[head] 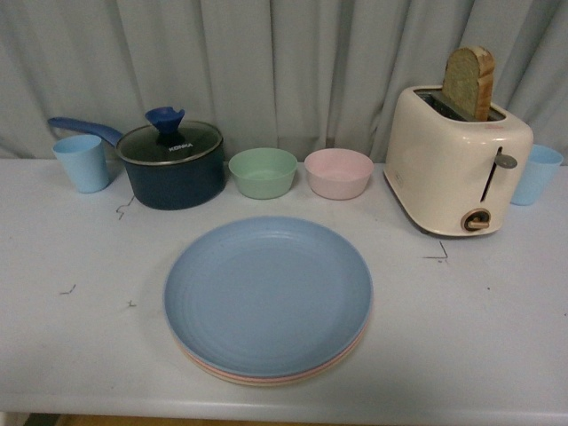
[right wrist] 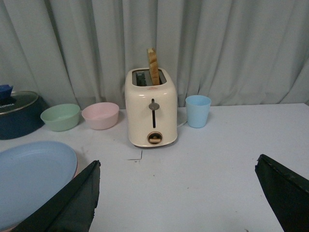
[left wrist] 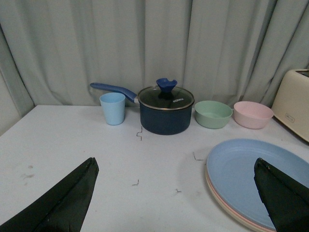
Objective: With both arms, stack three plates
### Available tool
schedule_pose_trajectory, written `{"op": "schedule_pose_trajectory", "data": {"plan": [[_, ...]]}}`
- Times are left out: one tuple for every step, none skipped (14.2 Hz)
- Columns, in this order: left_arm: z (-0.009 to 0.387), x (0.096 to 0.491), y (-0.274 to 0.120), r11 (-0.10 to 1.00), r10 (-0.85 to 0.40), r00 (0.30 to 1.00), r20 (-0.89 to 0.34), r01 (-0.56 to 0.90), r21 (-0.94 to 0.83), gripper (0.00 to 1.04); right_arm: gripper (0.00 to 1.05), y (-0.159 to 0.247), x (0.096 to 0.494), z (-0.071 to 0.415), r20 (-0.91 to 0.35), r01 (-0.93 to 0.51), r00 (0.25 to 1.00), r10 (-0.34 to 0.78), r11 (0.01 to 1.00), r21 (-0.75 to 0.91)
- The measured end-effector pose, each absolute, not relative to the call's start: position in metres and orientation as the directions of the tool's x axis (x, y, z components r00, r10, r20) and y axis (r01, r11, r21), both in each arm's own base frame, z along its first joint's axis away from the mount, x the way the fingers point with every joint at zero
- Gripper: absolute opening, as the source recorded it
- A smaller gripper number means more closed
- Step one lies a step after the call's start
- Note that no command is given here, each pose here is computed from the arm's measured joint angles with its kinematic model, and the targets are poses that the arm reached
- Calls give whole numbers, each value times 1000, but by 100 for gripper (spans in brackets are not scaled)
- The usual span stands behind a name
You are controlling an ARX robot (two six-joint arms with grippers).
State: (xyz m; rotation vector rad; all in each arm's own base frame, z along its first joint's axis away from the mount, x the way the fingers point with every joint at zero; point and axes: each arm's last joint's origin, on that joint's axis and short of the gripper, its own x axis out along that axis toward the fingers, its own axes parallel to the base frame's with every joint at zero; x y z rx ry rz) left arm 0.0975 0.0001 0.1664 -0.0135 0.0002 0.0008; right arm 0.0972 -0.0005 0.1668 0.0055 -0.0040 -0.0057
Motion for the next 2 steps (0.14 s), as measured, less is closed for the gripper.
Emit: {"op": "schedule_pose_trajectory", "data": {"plan": [[166, 98, 0, 1000, 1, 1000, 0, -1, -14, 98, 98, -1, 97, 167, 4, 5, 1000, -5, 1000, 6], [166, 98, 0, 1000, 1, 1000, 0, -1, -14, 98, 98, -1, 97, 167, 4, 6, 1000, -6, 1000, 6]]}}
